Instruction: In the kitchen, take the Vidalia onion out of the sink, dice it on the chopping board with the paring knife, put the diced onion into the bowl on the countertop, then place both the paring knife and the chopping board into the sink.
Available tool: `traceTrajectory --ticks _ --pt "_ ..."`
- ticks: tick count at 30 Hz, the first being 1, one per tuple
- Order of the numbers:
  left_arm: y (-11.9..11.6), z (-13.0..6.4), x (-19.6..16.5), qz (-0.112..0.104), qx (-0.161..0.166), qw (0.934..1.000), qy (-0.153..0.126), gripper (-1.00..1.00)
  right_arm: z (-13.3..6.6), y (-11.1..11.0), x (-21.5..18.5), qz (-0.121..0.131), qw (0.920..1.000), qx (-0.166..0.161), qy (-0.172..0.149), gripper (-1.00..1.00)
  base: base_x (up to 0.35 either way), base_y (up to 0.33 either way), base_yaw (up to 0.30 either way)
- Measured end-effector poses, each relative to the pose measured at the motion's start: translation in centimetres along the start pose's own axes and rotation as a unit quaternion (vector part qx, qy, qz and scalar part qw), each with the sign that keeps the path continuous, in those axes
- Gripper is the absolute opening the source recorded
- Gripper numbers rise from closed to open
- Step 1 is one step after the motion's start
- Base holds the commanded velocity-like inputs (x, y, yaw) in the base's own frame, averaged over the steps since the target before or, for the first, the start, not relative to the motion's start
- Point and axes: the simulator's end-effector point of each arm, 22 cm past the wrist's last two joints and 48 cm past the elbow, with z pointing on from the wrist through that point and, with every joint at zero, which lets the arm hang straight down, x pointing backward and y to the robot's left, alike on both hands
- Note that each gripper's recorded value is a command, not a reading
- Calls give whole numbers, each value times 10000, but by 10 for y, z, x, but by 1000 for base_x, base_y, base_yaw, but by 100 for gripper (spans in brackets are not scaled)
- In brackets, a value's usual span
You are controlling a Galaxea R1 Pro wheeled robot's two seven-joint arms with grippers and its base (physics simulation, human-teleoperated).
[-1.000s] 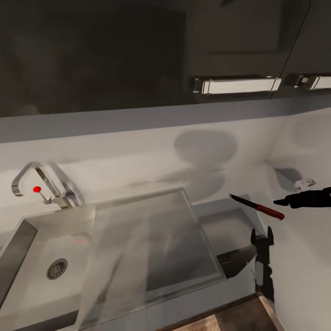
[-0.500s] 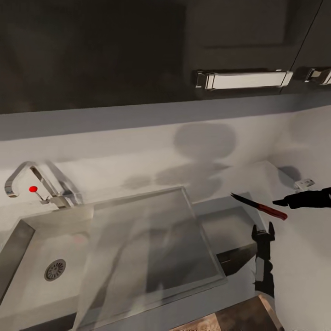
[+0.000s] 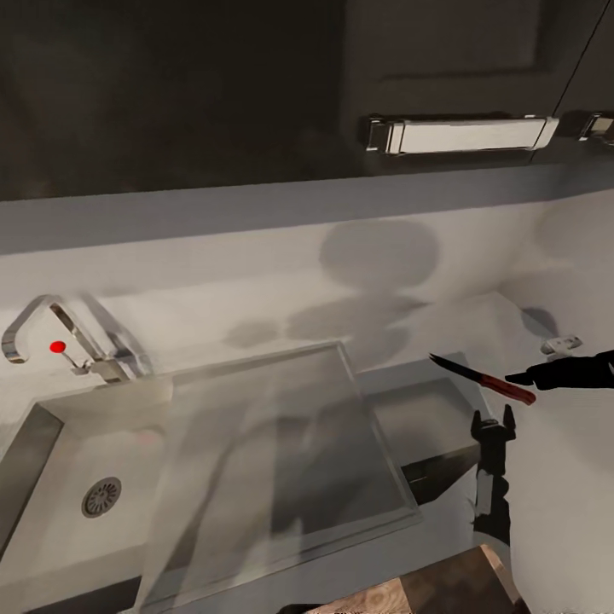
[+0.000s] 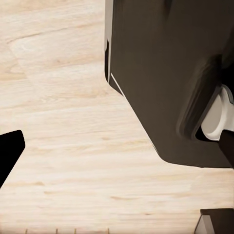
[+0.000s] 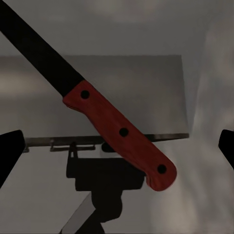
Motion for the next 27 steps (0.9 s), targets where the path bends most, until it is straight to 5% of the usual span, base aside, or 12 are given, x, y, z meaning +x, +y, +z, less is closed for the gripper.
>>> traceTrajectory --ticks 27 --pt "0 2 5 -2 -2 10000 63 100 9 0 1 -245 9996 -37 -149 100 0 0 0"
